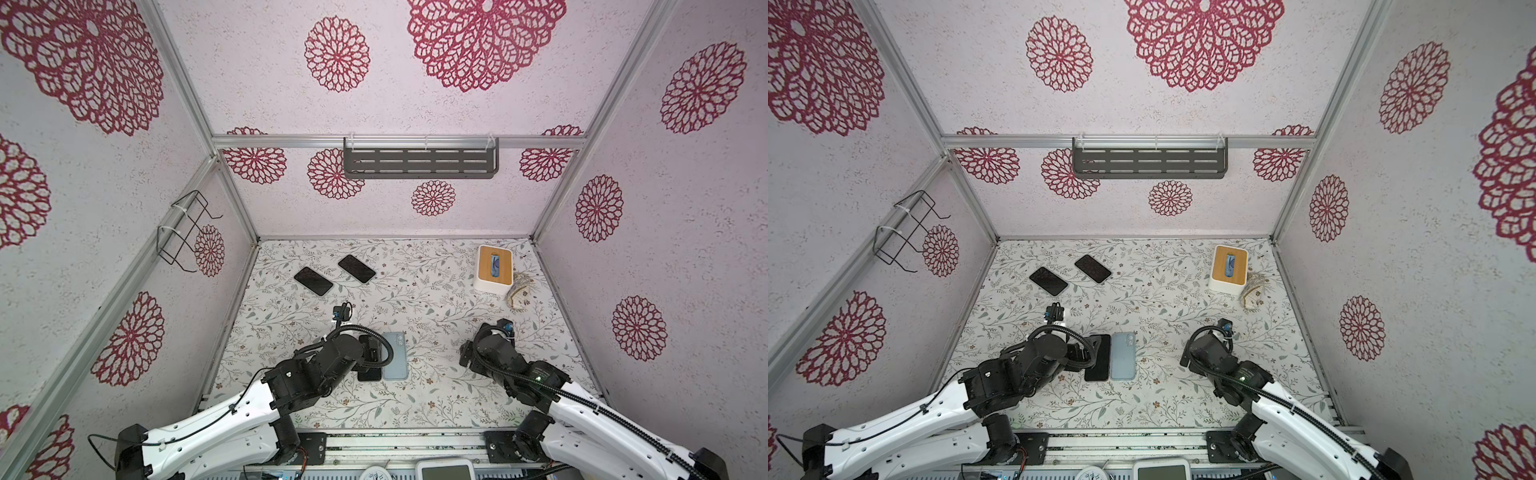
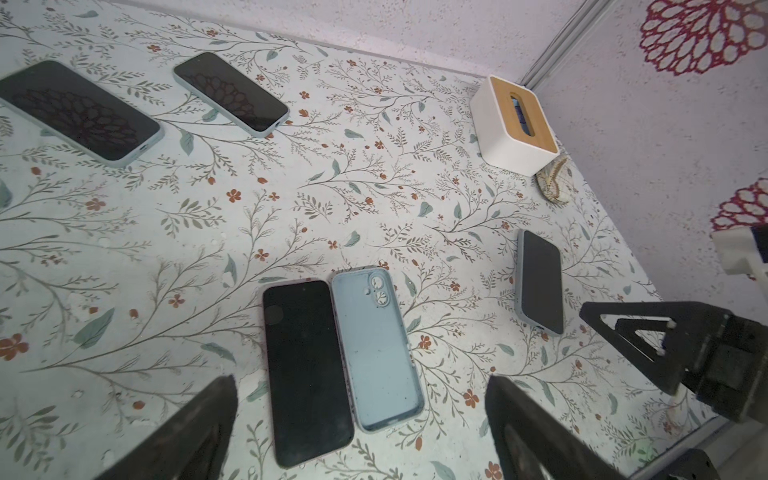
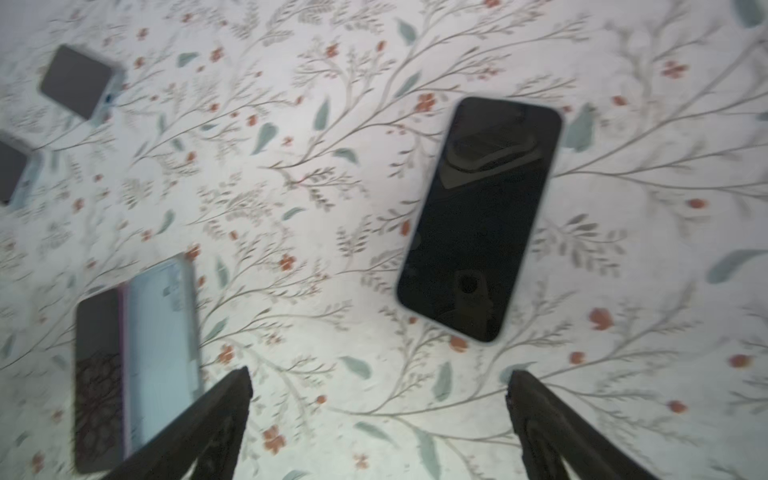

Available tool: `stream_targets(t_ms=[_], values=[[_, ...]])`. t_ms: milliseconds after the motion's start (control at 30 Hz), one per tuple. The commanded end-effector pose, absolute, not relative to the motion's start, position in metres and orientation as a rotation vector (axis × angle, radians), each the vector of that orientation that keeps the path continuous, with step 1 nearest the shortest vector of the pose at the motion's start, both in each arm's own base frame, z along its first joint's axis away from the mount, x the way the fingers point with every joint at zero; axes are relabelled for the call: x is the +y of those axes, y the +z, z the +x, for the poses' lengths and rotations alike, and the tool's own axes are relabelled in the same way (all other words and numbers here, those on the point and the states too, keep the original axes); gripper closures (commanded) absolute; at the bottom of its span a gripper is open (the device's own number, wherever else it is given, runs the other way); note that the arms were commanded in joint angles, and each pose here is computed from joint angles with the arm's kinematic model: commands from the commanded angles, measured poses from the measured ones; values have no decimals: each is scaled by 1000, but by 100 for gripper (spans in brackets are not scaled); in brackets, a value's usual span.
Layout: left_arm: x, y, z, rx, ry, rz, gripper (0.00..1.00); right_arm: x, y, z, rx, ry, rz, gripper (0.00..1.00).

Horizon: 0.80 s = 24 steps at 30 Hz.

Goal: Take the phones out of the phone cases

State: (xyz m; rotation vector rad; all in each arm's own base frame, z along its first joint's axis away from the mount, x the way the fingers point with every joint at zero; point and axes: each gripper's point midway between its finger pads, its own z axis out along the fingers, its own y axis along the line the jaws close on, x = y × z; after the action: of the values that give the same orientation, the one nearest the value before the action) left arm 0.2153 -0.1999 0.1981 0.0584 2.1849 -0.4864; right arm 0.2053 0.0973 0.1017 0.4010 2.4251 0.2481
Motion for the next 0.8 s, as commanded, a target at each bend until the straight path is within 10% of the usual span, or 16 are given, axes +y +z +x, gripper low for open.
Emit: stream_targets(t_ms=[0, 767], values=[[-211, 203, 220, 2166, -536, 71, 3, 71, 89, 203, 2477, 43, 366, 1], [-212, 192, 222, 2178, -523, 59, 3, 64, 58, 266, 2520, 68, 406, 1]])
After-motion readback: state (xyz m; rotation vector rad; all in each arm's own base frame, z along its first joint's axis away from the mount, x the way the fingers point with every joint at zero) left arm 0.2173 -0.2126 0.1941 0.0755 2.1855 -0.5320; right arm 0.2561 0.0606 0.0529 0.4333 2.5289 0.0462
